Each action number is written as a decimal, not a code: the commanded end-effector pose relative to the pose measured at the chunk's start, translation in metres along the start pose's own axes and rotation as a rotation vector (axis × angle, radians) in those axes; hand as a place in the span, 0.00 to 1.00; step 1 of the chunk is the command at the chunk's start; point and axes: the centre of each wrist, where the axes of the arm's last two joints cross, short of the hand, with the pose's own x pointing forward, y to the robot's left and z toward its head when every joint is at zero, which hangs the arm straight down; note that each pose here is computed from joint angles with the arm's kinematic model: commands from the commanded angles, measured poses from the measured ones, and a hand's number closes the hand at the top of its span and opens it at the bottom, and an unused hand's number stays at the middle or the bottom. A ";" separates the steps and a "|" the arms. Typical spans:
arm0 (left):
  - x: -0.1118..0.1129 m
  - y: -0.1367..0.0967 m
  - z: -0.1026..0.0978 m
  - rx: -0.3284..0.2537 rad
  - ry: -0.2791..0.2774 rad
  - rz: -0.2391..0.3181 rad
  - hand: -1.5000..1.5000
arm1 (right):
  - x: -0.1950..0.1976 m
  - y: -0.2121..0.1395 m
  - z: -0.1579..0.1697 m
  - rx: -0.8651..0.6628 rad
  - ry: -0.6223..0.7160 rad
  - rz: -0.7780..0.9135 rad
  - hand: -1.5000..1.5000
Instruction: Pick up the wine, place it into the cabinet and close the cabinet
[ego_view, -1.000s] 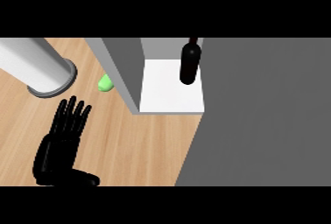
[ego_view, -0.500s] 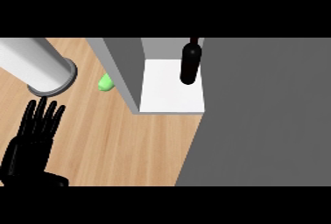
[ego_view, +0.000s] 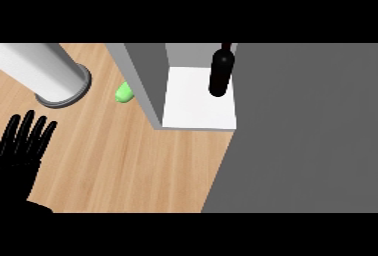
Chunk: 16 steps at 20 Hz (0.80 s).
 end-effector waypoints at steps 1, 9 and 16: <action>0.009 0.007 -0.013 -0.026 -0.019 0.019 0.00 | 0.034 0.018 -0.011 0.042 -0.170 -0.162 1.00; 0.008 0.009 -0.010 -0.037 -0.011 0.020 0.00 | 0.025 0.010 -0.044 0.056 -0.154 -0.137 1.00; 0.018 0.014 -0.016 -0.029 0.003 0.008 0.00 | 0.031 0.016 -0.116 0.047 -0.150 -0.097 1.00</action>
